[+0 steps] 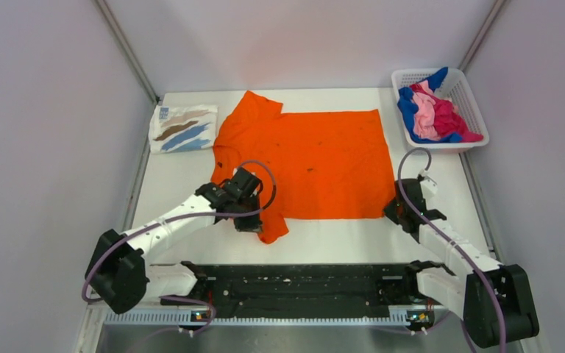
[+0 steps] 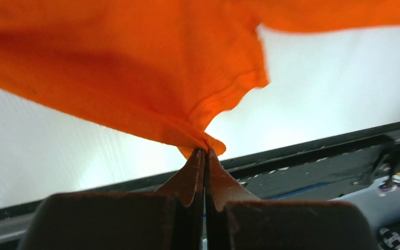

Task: Fold and stack the t-shirts
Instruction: Grab the side of the flattened tshirt closest away from the robot with both arms, then fold the flattened tshirt in 1/3 of the way

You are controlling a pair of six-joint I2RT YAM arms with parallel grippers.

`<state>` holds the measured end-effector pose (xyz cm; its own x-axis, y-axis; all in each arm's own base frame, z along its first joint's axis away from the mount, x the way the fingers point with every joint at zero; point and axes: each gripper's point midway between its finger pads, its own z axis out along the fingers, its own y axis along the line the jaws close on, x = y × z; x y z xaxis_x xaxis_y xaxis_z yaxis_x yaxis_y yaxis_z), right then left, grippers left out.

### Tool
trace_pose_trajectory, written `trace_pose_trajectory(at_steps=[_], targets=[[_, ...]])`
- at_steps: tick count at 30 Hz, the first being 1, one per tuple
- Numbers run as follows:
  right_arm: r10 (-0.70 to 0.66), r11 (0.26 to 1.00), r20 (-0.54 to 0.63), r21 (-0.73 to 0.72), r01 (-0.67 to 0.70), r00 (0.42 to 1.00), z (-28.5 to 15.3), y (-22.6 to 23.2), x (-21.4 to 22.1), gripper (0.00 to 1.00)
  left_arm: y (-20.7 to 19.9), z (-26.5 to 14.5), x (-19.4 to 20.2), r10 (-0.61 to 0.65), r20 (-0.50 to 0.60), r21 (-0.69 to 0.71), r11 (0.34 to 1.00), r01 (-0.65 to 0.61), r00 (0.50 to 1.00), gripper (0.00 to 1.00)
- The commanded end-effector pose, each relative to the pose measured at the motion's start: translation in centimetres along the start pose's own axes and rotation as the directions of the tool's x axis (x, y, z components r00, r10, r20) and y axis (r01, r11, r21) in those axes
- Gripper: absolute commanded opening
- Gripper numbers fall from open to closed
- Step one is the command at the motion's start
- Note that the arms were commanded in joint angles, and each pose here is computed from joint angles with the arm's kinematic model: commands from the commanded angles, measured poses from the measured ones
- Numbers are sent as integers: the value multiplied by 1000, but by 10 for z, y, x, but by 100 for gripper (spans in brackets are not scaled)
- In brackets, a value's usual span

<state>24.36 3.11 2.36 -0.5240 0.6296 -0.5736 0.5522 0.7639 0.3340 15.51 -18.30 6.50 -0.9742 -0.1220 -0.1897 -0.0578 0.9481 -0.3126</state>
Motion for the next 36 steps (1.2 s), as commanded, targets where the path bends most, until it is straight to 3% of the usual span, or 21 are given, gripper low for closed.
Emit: trace_pose_trajectory(at_steps=[1,8,16,36], targets=[[-15,994,46,-110,20,999,-7,43,-33,0,-33,-20,-62,43,173,81,995,-58,984,0],[-36,991,88,-124,47,995,-10,67,-62,0,-34,-42,-138,-35,315,113,994,-1,948,0],[-86,995,179,-37,94,980,-12,76,-103,0,-15,-73,-213,-93,455,110,993,48,885,0],[-135,988,238,-44,149,962,9,114,-144,0,-7,-86,-305,31,586,45,996,-70,810,0]])
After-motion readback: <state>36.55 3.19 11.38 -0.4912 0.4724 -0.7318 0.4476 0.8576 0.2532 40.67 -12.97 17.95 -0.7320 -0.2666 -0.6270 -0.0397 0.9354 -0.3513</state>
